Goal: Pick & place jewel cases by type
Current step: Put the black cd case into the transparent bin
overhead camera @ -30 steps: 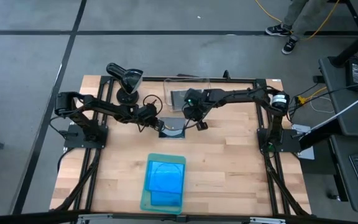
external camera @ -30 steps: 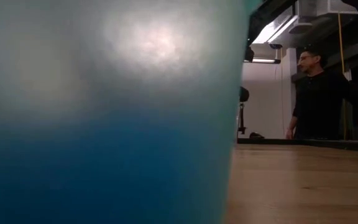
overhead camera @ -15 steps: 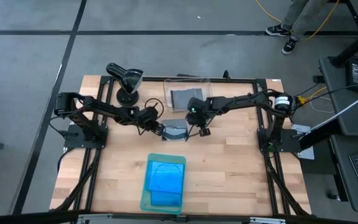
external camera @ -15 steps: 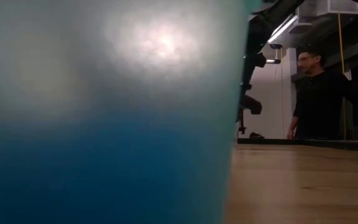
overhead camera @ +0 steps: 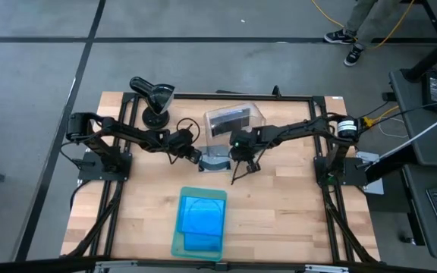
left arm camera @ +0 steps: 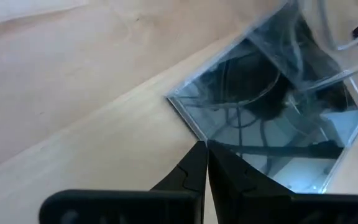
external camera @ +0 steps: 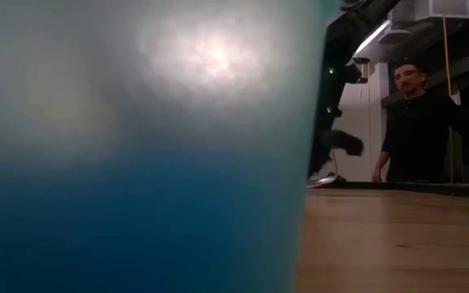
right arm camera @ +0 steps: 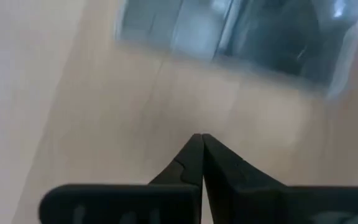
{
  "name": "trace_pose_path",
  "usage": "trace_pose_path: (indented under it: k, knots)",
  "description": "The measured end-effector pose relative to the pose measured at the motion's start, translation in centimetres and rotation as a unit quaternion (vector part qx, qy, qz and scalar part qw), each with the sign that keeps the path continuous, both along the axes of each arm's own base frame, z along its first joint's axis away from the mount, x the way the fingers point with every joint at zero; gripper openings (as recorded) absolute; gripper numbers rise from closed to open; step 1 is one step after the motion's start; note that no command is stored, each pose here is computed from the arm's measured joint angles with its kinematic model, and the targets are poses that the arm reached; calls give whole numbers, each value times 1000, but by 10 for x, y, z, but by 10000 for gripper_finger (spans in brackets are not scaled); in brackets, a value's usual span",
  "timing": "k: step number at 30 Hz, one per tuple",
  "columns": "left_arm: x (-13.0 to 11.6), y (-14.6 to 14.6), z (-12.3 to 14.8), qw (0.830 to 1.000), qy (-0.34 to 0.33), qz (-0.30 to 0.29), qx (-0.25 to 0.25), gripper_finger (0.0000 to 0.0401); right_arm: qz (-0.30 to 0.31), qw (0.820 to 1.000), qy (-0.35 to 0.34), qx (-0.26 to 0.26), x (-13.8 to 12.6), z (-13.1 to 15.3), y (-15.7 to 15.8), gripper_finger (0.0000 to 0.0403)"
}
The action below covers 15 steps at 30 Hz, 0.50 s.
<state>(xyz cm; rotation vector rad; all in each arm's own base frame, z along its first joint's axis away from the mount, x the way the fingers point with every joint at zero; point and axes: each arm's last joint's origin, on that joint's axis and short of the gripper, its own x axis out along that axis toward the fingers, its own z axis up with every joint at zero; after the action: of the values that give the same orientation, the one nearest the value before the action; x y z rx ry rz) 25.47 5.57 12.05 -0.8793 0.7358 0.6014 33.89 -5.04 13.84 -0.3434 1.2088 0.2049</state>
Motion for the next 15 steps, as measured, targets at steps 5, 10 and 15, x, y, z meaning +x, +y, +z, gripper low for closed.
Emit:
trace_pose_path:
  k: [5, 10, 15]
  knots:
    - [1, 0, 0, 1000, -4, -1, 2, 8, 11, 999, -25, -38, 3, 23, -9, 12]
    - [1, -1, 0, 1000, -5, 3, -3, 8, 23, 997, -26, -70, 9, 47, -24, 12]
    - [2, -6, 0, 1000, -6, -3, -6, 8, 10, 996, -43, -82, 14, 63, -42, 12]
